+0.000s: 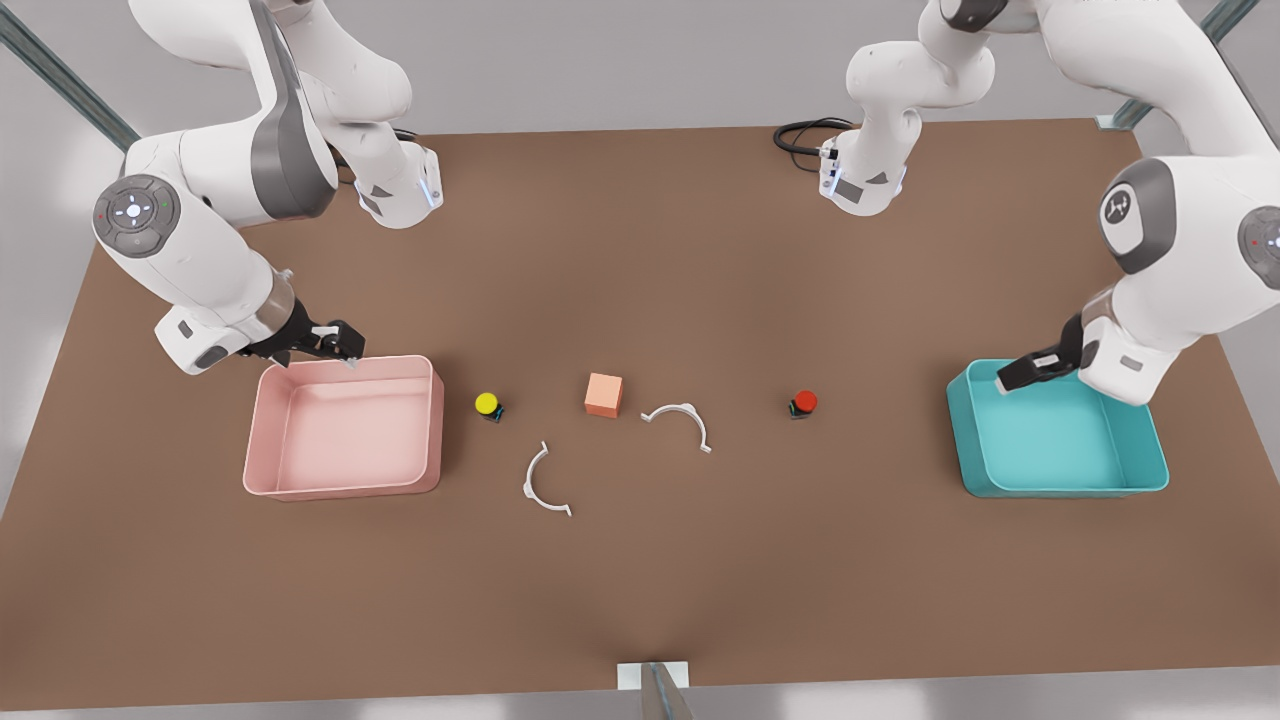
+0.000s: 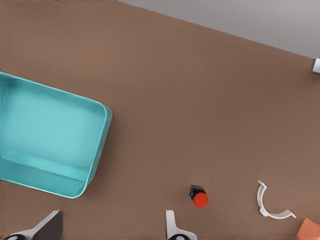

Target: Place the red button in the blue storage box with the left arm, and place the yellow button in the pink storage box with the right arm

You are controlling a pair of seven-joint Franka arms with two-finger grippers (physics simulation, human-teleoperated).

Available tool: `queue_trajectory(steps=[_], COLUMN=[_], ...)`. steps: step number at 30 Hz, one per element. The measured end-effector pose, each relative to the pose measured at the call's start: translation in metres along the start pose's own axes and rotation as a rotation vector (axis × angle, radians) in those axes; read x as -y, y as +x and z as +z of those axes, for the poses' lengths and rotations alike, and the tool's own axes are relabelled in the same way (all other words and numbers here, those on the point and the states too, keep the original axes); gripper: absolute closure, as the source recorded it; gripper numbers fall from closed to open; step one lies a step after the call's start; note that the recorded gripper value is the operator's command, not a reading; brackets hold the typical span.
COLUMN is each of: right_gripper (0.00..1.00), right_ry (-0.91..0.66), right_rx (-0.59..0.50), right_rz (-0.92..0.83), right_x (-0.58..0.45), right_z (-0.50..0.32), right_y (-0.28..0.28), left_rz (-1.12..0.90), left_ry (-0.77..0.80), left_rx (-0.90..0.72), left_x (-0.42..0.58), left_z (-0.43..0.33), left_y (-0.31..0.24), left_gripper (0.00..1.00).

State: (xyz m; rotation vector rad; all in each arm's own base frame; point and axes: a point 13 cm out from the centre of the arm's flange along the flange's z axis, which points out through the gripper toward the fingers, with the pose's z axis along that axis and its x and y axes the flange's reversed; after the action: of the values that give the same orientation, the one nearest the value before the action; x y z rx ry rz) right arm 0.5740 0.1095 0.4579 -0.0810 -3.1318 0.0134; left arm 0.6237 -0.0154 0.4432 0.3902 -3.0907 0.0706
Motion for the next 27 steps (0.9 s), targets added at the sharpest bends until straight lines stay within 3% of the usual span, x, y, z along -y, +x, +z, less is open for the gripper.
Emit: queue_trajectory(steps=[2,5,10,20,27], right_gripper=[0.00,0.00,0.00,0.00,0.00], right_ry=[0.001,0.017,0.024,0.054,0.028], right_rx=[0.000,-0.007,-0.098,-0.192,-0.165], right_rz=[-0.006,-0.092,-0.357,-0.187,-0.086], right_x=[-0.001,-0.041,-0.211,-0.168,-0.149], right_z=[0.000,0.013,0.123,0.278,0.310], right_y=[0.000,0.005,0.048,0.060,0.047], left_rz=[0.079,0.280,0.348,0.395,0.420], left_ry=[-0.015,-0.063,-0.087,-0.030,-0.020], left_rx=[-0.032,-0.142,-0.177,0.013,0.052], left_x=[0.032,0.133,0.127,0.139,0.148], left_z=[0.022,0.123,0.267,0.355,0.389], left_y=[0.006,0.051,0.119,0.131,0.140], left_gripper=[0.00,0.00,0.00,0.00,0.00])
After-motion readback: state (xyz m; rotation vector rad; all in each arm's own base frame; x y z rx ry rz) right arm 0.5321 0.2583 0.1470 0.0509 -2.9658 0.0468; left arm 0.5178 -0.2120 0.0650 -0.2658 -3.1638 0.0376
